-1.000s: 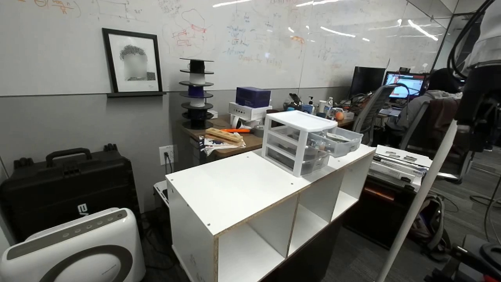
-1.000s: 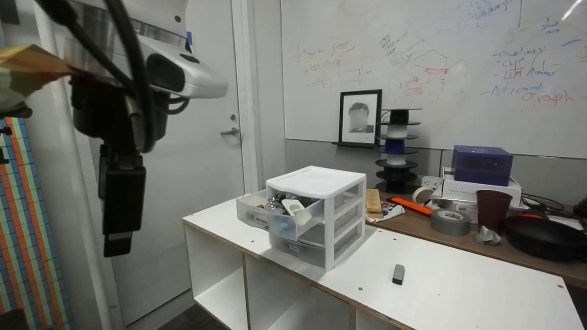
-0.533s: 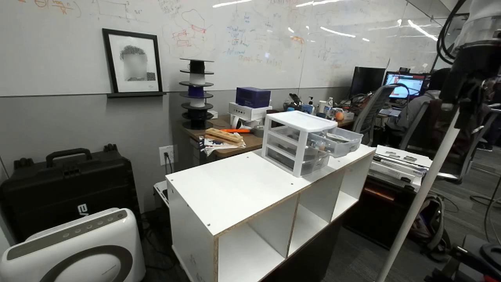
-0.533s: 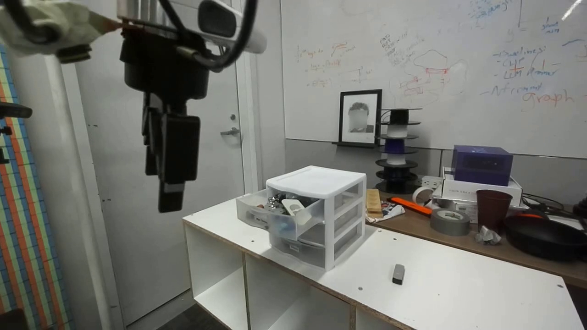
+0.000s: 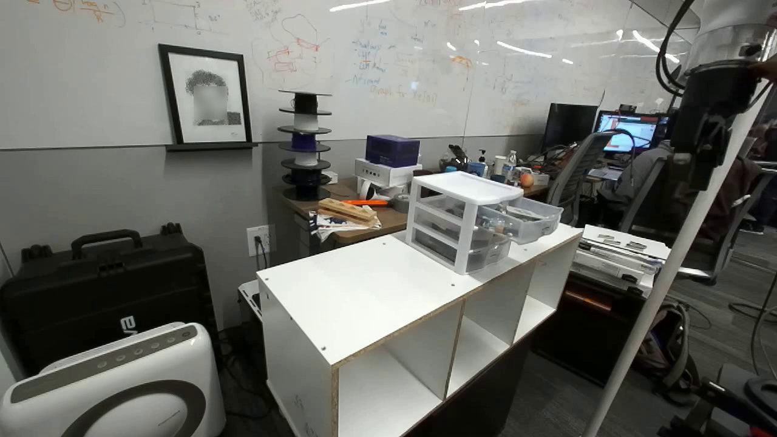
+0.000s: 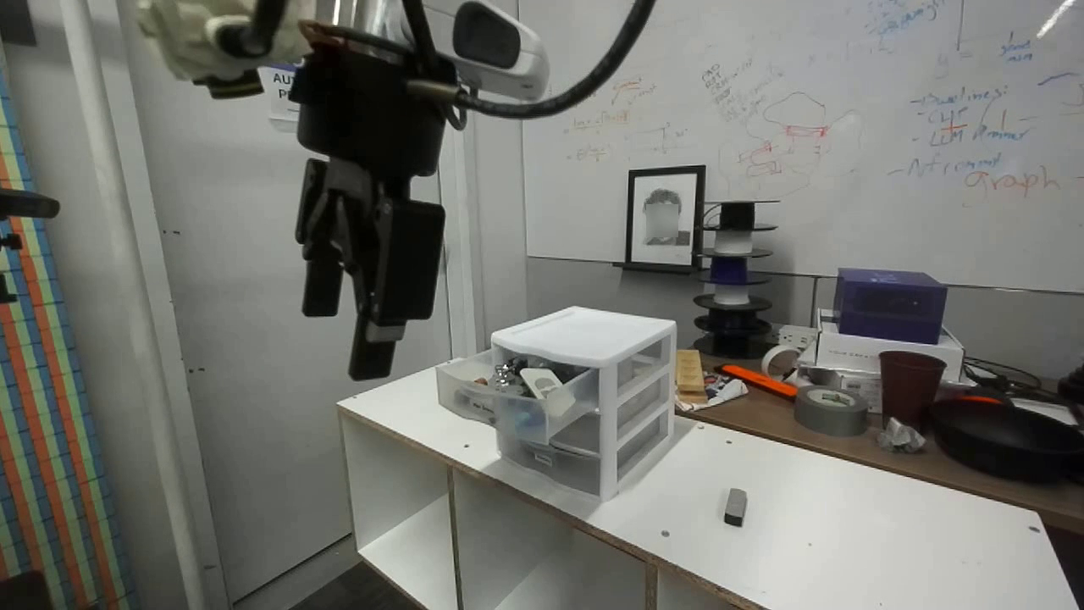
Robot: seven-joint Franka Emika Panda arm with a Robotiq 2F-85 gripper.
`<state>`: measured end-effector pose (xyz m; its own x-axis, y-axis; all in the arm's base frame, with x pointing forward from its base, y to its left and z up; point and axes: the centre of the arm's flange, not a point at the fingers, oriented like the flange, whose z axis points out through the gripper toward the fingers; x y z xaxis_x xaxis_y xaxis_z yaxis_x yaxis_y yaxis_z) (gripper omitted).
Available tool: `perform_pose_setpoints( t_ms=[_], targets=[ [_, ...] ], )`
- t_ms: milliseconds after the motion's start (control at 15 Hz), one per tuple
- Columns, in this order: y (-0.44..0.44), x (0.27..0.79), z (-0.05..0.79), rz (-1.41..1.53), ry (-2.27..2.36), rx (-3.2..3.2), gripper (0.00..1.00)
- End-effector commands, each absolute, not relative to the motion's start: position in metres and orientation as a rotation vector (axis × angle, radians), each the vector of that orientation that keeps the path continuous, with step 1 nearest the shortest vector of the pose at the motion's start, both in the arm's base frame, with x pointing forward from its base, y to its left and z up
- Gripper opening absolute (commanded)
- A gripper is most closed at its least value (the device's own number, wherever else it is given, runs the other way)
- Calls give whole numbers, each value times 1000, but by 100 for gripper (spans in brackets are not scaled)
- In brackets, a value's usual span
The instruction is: Pick up the object from the table and put it in the open drawer and close it
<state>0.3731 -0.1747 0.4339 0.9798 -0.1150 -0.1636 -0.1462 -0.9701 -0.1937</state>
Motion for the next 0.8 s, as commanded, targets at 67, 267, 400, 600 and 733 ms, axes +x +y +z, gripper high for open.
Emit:
perform_pose_setpoints(
  t_ms=[67, 267, 400, 600, 733],
  targets=[
    [-175, 373, 434, 224, 193, -2920, 100],
    [-175, 373, 435, 224, 193, -2920, 100],
    [-179, 381, 434, 186, 199, -2909, 100],
    [-189, 401, 439, 120, 235, -2911, 100],
    [-197, 413, 441, 114, 226, -2922, 100]
  ],
)
